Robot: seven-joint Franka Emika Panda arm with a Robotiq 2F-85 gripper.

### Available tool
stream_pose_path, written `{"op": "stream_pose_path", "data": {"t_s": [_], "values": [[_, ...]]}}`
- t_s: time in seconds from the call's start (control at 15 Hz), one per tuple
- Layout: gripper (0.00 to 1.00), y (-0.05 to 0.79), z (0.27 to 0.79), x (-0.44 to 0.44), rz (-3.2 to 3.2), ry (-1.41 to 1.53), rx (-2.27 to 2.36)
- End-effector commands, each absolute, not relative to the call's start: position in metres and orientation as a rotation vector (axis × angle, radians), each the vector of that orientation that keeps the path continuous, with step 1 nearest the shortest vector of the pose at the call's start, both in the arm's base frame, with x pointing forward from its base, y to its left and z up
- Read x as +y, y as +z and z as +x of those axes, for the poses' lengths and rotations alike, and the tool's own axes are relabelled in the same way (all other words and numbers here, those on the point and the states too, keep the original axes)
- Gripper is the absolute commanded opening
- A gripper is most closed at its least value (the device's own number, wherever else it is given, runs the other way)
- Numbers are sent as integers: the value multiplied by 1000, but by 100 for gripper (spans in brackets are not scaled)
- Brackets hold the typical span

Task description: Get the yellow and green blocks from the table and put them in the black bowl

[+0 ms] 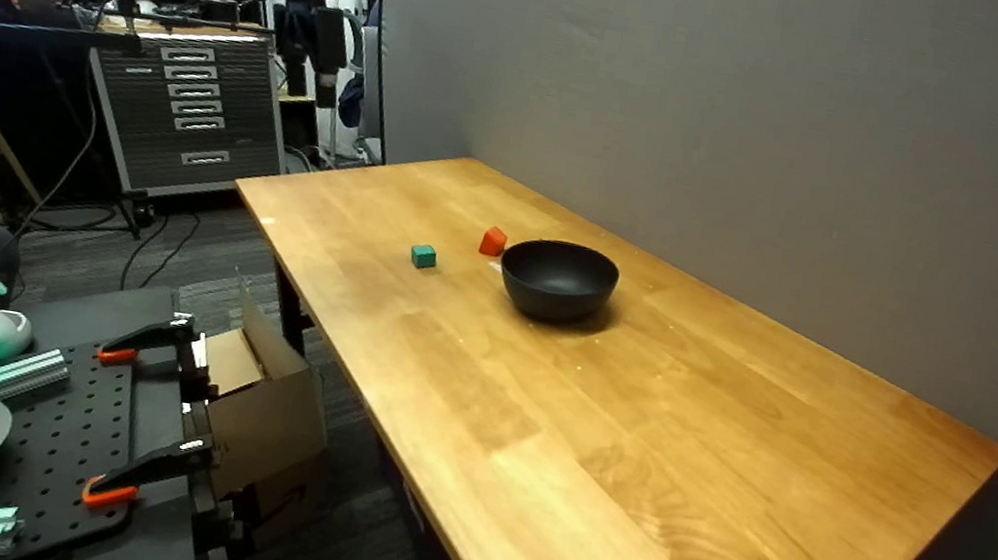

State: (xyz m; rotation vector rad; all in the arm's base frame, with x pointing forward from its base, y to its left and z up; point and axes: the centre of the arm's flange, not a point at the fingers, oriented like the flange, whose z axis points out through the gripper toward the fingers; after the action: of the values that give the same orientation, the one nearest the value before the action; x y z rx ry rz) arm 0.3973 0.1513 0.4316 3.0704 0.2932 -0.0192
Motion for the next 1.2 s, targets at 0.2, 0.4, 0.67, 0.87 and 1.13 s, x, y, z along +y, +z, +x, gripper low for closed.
{"op": "stream_pose_path", "data": {"t_s": [0.2,0.4,0.67,0.87,1.13], "values": [[100,385,513,203,3005,118,303],[100,345,554,213,2993,105,305],[100,287,600,210,3008,45,253],[100,249,622,202,3022,-19,165],[100,207,628,189,3046,-128,27]]}}
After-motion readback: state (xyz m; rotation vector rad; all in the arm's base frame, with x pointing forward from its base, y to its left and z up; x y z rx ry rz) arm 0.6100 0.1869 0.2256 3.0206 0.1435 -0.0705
